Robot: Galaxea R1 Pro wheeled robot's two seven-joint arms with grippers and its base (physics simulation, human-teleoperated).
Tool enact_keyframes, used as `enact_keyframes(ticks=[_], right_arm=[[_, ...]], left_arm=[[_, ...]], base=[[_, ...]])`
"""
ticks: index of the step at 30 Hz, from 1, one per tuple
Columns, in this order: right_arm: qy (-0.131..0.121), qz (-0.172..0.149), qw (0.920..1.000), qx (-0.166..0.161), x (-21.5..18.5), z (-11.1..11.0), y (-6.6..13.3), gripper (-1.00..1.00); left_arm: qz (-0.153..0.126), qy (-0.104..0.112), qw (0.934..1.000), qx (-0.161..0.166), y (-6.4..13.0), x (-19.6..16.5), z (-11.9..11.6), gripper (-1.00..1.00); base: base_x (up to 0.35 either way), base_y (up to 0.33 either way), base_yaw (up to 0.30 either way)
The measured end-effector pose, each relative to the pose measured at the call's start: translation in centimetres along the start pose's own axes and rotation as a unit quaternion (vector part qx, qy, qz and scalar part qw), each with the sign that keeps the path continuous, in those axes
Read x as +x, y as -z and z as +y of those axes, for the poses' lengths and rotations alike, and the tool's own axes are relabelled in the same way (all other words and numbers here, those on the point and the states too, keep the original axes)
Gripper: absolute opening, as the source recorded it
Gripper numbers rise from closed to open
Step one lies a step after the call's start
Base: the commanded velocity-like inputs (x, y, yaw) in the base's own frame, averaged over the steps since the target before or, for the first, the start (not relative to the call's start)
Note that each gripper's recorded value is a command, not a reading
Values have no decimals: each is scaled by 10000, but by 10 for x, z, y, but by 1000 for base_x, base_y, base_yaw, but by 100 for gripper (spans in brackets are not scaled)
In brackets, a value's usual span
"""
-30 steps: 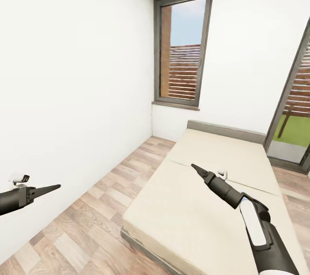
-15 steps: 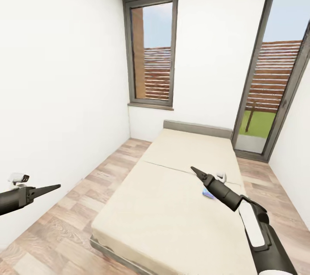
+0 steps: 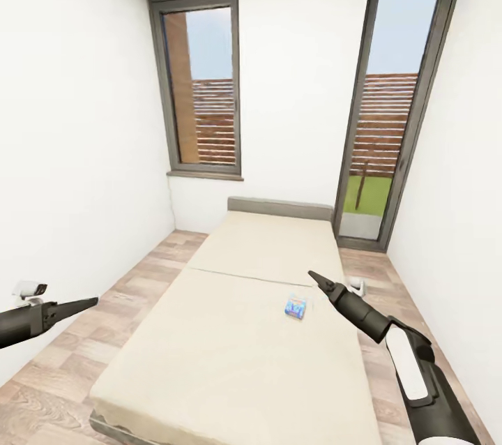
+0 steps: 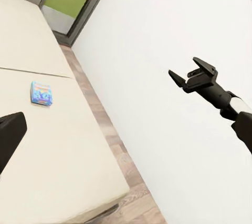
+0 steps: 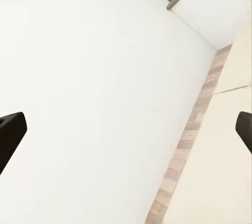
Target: Put all the toys in the child's room - the three board games (two on the bed and one on the table), the two jigsaw puzzles on the table, and the tennis ball on the table - inside the toy box on the table in the child's room.
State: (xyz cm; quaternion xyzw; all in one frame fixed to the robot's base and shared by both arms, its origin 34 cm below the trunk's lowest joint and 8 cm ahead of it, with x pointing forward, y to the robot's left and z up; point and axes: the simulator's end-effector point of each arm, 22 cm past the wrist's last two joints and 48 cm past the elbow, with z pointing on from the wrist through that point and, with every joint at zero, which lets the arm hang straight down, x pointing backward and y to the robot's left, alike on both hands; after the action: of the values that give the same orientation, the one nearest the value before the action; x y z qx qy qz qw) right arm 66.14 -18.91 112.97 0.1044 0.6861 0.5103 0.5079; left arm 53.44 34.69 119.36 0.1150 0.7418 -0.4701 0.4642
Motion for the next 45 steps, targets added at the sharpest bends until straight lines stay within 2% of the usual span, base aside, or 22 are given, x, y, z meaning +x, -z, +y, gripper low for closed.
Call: enact_keyframes(ticks=[5, 14, 22, 37, 45], right_arm=[[29, 15, 10000, 6, 1, 1, 0, 100], [69, 22, 10000, -13, 1, 4, -2, 100], [106, 30, 9999, -12, 2, 8, -4, 100], [144, 4, 9999, -43, -1, 14, -3, 100], [162, -11, 9998, -63, -3, 17, -3, 100]], left_arm=[[-11, -112, 9999, 2, 1, -1, -1, 100], [-18, -148, 9999, 3, 1, -1, -1, 100], [-31, -170, 9999, 10, 2, -2, -3, 100], [-65, -216, 9997, 29, 3, -5, -7, 100], [-83, -244, 9997, 38, 4, -6, -10, 100]], base=[[221, -208, -144], [193, -198, 21], [23, -273, 212], [-132, -278, 244], [-69, -98, 246]])
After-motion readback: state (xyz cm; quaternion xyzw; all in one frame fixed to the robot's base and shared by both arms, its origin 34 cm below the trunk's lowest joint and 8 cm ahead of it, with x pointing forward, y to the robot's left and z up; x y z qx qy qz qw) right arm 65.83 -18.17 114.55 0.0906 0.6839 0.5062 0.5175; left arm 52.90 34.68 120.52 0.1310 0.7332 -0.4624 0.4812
